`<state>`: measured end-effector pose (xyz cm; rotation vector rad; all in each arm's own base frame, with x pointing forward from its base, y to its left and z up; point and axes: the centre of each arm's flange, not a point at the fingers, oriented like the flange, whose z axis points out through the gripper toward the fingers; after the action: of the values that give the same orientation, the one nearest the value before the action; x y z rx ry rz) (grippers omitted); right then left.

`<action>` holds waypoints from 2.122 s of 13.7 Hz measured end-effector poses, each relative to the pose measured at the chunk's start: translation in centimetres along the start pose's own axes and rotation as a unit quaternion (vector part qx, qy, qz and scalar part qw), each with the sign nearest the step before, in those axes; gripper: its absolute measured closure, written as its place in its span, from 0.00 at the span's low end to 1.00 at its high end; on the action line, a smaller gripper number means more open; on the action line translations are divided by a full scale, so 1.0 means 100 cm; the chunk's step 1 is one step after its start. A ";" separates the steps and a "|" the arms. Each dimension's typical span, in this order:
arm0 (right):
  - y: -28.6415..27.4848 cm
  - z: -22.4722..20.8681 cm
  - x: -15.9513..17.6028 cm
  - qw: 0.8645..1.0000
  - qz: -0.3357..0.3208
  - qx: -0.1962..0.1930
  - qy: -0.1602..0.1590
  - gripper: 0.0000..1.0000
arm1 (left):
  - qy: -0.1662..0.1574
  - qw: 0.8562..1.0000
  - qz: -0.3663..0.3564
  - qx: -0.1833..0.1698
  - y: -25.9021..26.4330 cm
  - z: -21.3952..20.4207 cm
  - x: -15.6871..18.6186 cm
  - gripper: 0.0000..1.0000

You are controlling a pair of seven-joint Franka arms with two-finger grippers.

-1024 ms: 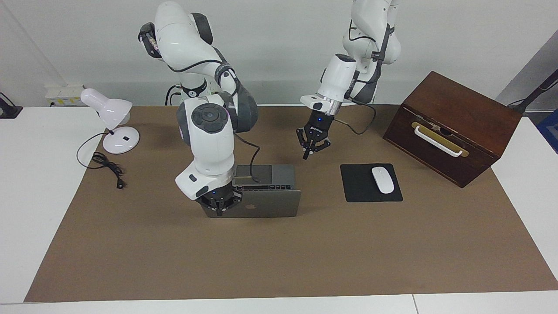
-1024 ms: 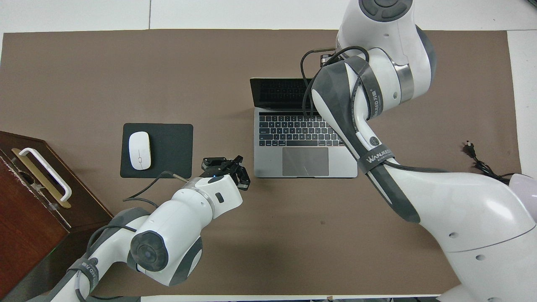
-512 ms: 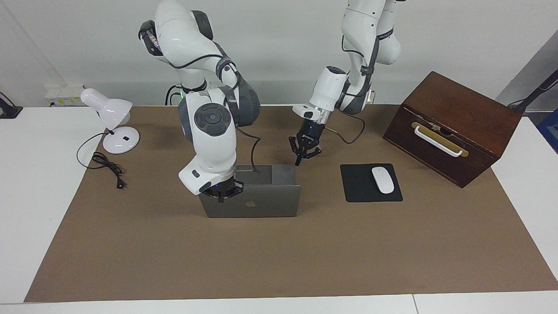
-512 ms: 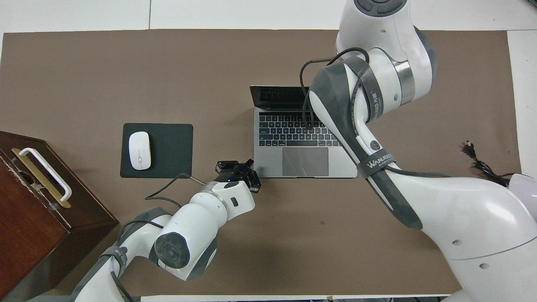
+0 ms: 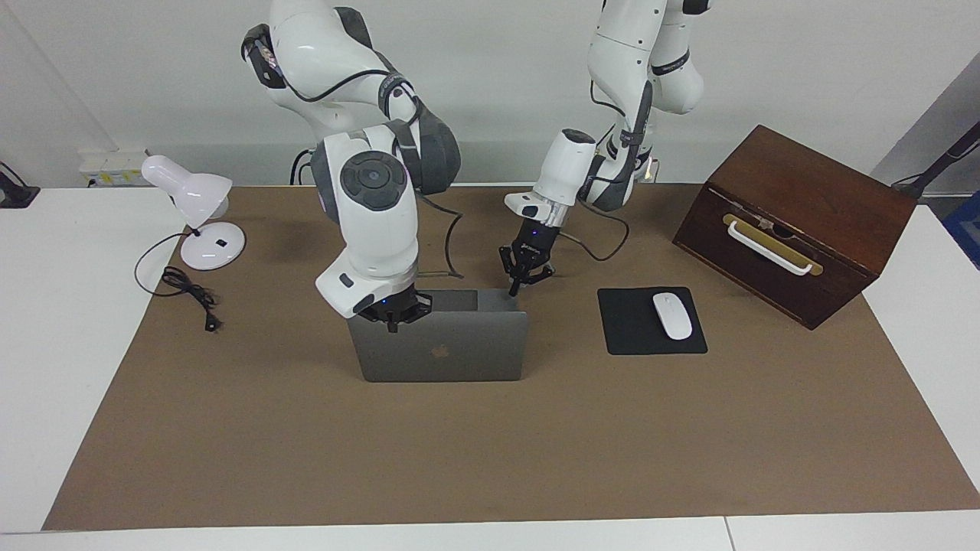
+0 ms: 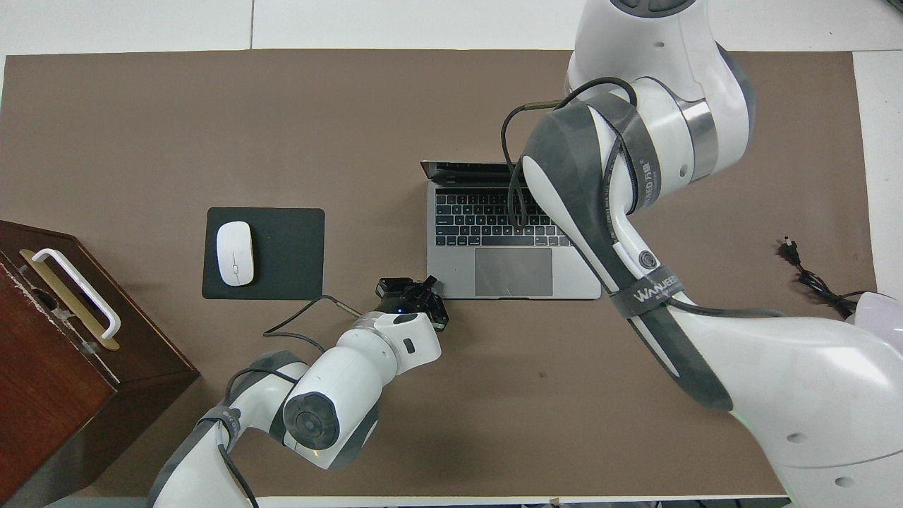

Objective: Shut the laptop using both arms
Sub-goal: 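Press the screen down with the right gripper while the left gripper steadies the base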

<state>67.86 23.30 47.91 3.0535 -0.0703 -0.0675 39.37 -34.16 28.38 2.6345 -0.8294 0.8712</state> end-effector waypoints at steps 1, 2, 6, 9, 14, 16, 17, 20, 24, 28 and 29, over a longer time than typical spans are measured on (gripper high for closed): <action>0.001 0.001 0.000 1.000 0.001 0.004 -0.003 0.99 | 0.003 1.000 0.002 0.000 0.000 0.003 -0.002 0.99; 0.002 0.002 0.000 1.000 0.002 0.006 -0.006 0.99 | 0.004 1.000 0.004 0.001 0.001 0.007 -0.006 0.99; 0.002 0.003 0.000 1.000 0.003 0.007 -0.008 0.99 | 0.014 1.000 0.024 0.000 0.004 0.010 -0.008 0.99; 0.003 0.004 0.000 1.000 0.004 0.007 -0.010 0.99 | 0.015 0.999 0.036 0.000 0.004 0.010 -0.009 0.99; 0.018 0.017 0.001 0.997 0.023 0.049 -0.049 0.99 | 0.026 0.997 0.070 0.002 0.004 0.011 -0.012 0.99; 0.028 0.024 0.000 0.996 0.031 0.055 -0.062 0.99 | 0.029 0.997 0.071 0.002 0.004 0.011 -0.013 0.99; 0.031 0.028 -0.001 0.995 0.034 0.060 -0.070 0.99 | 0.031 0.997 0.073 0.002 0.004 0.011 -0.013 0.99; 0.035 0.044 -0.006 0.993 0.042 0.074 -0.085 0.99 | 0.033 0.997 0.075 0.003 0.004 0.011 -0.014 0.99; 0.037 0.067 -0.009 0.993 0.047 0.075 -0.083 0.99 | 0.036 0.996 0.077 0.003 0.004 0.011 -0.015 0.99; 0.034 0.088 -0.010 0.993 0.050 0.077 -0.076 0.99 | 0.036 0.996 0.077 0.003 0.004 0.011 -0.016 0.99; 0.033 0.097 -0.010 0.993 0.051 0.079 -0.071 0.99 | 0.036 0.996 0.077 0.003 0.004 0.011 -0.016 0.99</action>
<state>66.27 19.21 38.57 3.1912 -0.2538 -0.2843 38.61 -34.25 26.57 2.5539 -1.0239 1.0029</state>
